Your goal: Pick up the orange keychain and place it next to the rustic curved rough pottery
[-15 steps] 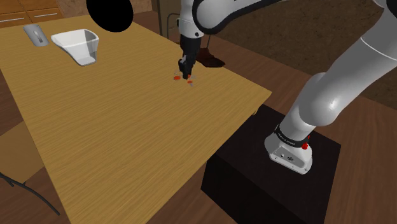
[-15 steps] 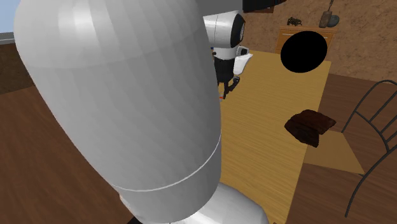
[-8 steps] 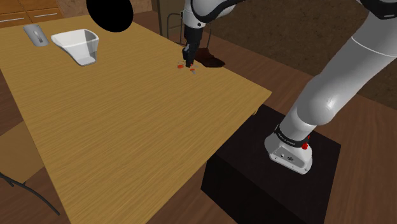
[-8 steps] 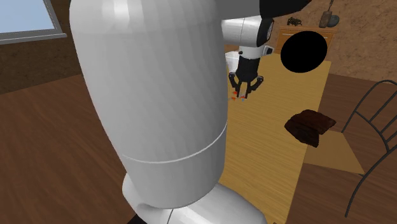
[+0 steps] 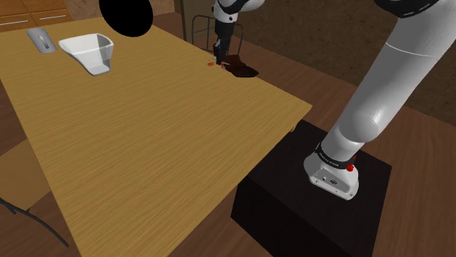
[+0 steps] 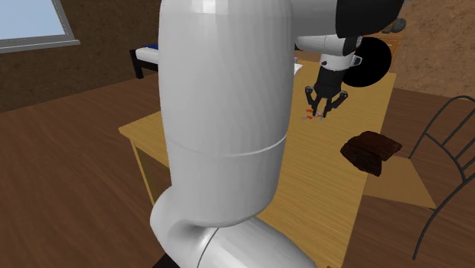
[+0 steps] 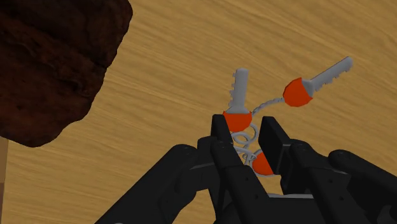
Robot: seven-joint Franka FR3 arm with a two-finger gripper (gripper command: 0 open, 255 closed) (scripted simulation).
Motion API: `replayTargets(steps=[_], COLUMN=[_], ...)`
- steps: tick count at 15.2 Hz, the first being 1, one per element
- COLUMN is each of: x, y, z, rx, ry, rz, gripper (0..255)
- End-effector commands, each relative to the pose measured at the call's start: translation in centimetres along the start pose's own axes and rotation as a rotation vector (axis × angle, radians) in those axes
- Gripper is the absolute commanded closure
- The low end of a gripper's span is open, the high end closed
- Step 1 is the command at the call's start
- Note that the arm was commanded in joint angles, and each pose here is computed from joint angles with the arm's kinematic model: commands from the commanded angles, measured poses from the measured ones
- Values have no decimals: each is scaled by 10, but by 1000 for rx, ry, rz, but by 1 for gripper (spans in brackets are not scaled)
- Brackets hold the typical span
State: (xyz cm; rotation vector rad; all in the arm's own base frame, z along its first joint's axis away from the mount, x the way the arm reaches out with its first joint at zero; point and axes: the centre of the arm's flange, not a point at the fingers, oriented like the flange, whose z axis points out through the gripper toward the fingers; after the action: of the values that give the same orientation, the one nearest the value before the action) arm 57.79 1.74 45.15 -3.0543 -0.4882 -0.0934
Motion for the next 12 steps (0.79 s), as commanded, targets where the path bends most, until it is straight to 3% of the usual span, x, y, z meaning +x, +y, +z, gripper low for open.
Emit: replayTargets(steps=[1, 2, 12], x=[7, 13, 9], y=[24, 43, 45], z=[-1, -1, 51], rx=[0, 0, 0], ry=[-1, -1, -1], rz=[-1, -1, -1], gripper=[255, 255, 255])
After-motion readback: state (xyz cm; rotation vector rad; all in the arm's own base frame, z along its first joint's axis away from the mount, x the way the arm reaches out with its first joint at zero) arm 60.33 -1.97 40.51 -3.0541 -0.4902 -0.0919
